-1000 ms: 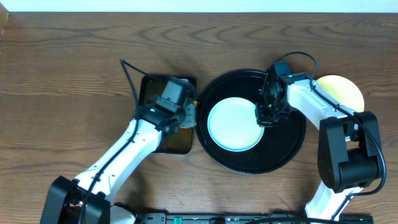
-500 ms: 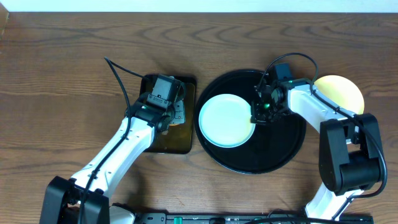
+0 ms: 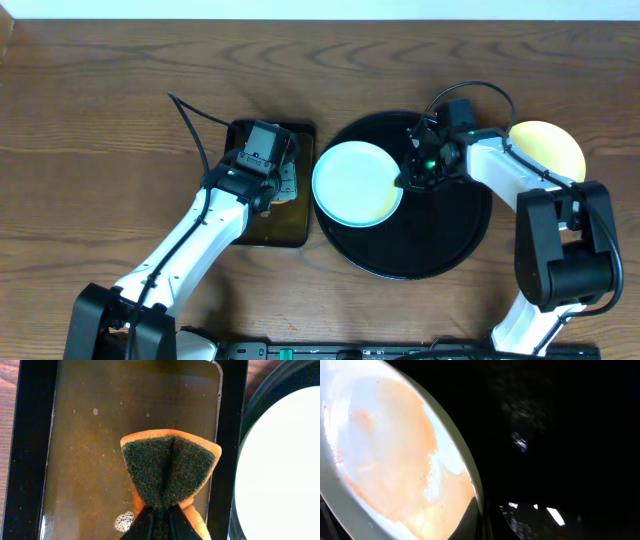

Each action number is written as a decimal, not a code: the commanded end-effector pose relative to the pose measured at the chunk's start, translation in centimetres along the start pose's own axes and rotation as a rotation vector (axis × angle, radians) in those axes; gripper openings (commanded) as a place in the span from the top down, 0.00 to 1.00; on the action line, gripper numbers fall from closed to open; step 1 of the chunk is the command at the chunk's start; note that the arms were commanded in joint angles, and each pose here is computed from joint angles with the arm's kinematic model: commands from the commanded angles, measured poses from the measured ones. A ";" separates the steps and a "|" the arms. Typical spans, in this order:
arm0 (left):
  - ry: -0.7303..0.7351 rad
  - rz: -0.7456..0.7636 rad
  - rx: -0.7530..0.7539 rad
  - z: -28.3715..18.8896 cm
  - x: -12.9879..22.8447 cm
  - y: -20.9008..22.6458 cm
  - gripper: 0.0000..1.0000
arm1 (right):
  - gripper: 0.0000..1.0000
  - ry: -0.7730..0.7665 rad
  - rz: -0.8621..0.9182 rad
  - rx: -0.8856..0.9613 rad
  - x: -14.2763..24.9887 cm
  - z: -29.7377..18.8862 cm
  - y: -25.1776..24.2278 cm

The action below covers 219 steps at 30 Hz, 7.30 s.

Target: Clean dirty plates on tray and stack at the side

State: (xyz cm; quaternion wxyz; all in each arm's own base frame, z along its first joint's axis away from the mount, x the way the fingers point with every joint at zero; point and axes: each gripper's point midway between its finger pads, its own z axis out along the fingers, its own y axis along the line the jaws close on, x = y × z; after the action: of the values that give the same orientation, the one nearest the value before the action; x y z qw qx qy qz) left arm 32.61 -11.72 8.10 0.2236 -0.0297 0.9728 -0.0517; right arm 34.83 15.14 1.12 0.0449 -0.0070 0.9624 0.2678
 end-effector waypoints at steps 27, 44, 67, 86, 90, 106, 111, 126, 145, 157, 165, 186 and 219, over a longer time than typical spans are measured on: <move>-0.054 0.007 -0.082 0.4 -1.0 1.5 0.92 | 0.99 -0.469 -0.244 0.584 -4.3 -17.1 -2.2; -0.065 0.005 -0.077 0.3 -1.3 1.3 0.92 | 0.99 -0.461 -0.394 1.002 -2.6 -19.5 -1.4; -0.065 0.005 -0.077 0.3 -1.3 1.3 0.92 | 0.99 -0.726 -0.555 1.338 -2.3 -22.7 6.3; -0.064 0.005 -0.077 0.3 -1.3 1.3 0.92 | 0.99 -0.716 -0.474 1.156 -3.1 -20.8 5.3; -0.059 0.006 -0.079 0.4 -1.2 1.4 0.92 | 0.99 -0.695 -0.319 1.006 -3.5 -19.8 2.9; -0.056 0.007 -0.081 0.4 -1.1 1.4 0.92 | 0.99 -0.720 0.266 0.901 -4.0 -25.2 -11.2; -0.056 0.007 -0.081 0.4 -1.1 1.4 0.92 | 0.99 -0.715 0.424 0.837 -3.2 -26.4 -15.5; -0.056 0.007 -0.081 0.4 -1.1 1.4 0.92 | 0.99 -0.621 0.655 0.758 -1.3 -24.6 -24.5; -0.048 0.124 -0.086 1.1 -1.1 1.4 0.92 | 0.65 -0.317 0.408 0.336 -0.6 -16.4 -15.6; 0.083 0.084 -0.161 7.4 0.9 4.6 0.92 | 0.64 -0.246 0.254 0.335 -0.9 -13.7 -11.4; 0.106 0.011 -0.187 7.9 1.1 6.6 0.87 | 0.63 -0.235 0.236 0.332 -0.8 -13.3 -10.8; 0.115 -0.107 -0.256 7.6 1.8 7.7 0.92 | 0.63 -0.231 0.239 0.332 -0.7 -13.2 -10.8; 0.000 0.098 0.061 4.6 -1.8 2.0 0.50 | 0.62 -0.227 0.218 0.325 -0.7 -13.2 -10.6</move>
State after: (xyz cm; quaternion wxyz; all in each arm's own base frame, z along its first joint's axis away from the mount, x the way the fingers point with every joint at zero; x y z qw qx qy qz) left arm 36.02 -10.61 2.61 0.1996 0.0327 0.9759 -0.0825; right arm 34.82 -1.25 7.09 0.1258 0.1530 0.9742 0.1078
